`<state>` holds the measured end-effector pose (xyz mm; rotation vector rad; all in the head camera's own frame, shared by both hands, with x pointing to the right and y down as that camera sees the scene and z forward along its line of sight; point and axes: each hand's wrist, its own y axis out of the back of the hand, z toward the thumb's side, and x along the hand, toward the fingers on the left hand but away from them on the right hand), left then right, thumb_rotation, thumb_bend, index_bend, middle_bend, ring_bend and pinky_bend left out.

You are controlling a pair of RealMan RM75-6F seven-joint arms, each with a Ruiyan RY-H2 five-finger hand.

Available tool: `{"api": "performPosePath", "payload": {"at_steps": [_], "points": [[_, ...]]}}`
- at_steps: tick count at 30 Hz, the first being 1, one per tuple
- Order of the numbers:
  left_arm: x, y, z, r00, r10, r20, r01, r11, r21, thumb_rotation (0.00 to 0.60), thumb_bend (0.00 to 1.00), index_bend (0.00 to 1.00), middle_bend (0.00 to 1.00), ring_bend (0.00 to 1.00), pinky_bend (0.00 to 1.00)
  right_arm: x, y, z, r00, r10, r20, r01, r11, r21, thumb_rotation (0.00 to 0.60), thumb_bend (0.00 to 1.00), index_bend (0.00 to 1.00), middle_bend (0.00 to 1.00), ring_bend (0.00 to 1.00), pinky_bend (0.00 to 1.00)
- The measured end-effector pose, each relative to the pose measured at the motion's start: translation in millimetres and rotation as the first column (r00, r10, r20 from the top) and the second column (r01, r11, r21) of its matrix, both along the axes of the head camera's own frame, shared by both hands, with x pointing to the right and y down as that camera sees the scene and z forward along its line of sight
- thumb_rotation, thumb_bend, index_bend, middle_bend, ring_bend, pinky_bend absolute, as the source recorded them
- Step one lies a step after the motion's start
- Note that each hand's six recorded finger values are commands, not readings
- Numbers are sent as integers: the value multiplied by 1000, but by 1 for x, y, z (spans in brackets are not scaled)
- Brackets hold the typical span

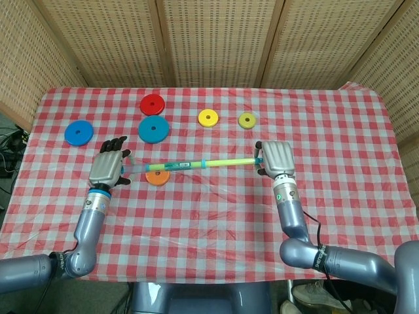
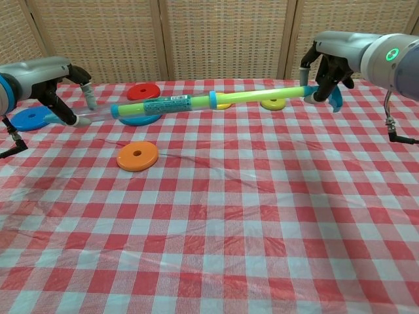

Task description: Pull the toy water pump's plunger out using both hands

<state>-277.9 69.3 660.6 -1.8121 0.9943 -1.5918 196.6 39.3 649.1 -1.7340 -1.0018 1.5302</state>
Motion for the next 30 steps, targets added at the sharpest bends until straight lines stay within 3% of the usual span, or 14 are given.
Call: {"api": "performPosePath", "payload": {"at_steps": [19,30], "points": [[-40,2,-1,997,-27,67,27,1000,2,600,363,544,0,0,0,73,-26,-1,983,178,-42,-176,984,32,600,560,772,1000,1000,783],[-40,0,-4,997,-20,73,20,1000,8,600,364,547,0,0,0,93,-25,0,976,204,-70,-202,979,34,600,560,772,1000,1000,783]]}}
